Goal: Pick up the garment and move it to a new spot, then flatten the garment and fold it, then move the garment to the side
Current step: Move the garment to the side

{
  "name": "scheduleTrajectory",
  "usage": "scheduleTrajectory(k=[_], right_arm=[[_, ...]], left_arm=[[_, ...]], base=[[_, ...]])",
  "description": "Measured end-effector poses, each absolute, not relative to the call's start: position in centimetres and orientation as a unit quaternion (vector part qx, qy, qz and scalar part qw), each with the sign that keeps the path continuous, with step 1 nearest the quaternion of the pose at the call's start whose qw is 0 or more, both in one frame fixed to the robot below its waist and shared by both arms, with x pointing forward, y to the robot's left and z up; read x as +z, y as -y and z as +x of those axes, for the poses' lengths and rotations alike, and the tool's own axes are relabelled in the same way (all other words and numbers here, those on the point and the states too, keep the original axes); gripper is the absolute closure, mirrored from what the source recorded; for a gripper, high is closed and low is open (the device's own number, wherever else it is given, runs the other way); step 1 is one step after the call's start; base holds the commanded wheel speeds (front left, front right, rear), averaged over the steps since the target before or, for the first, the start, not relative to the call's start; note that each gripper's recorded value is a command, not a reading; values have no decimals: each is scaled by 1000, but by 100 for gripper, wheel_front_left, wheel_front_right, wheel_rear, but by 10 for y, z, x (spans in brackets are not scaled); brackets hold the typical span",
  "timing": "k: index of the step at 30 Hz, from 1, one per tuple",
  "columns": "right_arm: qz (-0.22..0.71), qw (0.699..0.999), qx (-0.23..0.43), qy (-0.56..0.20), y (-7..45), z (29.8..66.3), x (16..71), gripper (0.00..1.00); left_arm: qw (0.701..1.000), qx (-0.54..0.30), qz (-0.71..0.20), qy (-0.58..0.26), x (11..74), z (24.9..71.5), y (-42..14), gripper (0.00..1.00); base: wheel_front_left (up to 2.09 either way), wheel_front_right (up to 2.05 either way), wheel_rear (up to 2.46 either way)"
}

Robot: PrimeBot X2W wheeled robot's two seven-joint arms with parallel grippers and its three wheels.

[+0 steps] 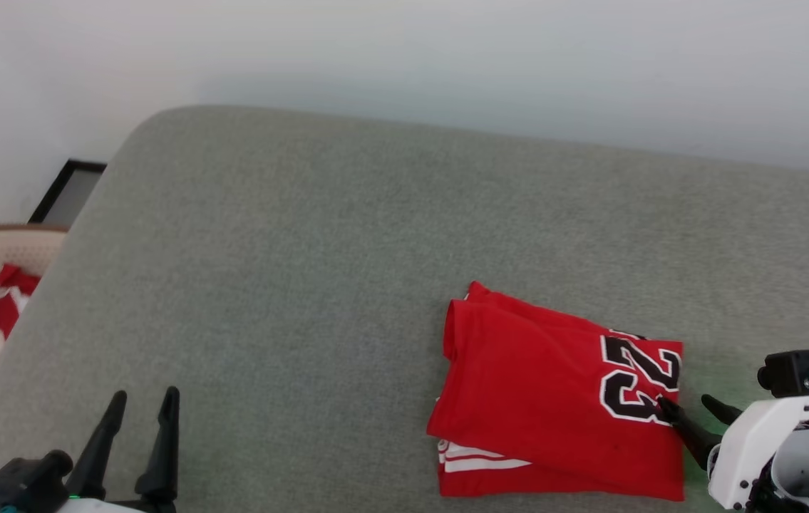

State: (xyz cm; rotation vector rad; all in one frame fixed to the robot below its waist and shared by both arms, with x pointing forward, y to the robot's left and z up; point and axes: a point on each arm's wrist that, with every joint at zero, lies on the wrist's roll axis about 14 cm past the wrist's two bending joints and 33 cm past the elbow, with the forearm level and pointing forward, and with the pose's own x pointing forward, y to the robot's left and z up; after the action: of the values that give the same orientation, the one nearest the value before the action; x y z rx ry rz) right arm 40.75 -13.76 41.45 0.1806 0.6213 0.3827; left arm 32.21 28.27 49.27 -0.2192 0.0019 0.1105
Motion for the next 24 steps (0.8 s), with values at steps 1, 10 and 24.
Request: scheduleTrajectory(k=[1,10,24], right_arm=[[91,924,190,-317,135,408,410,0],[80,885,215,-404,119,408,387,0],[37,871,233,-430,117,420,392,100]], left_arm=[[992,58,-110,-3,491,322,-284,0],[991,70,-113,-18,480,323,-288,0],[991,63,-114,-20,476,333,-283,0]], base=[[0,0,0],[0,0,0],[0,0,0]])
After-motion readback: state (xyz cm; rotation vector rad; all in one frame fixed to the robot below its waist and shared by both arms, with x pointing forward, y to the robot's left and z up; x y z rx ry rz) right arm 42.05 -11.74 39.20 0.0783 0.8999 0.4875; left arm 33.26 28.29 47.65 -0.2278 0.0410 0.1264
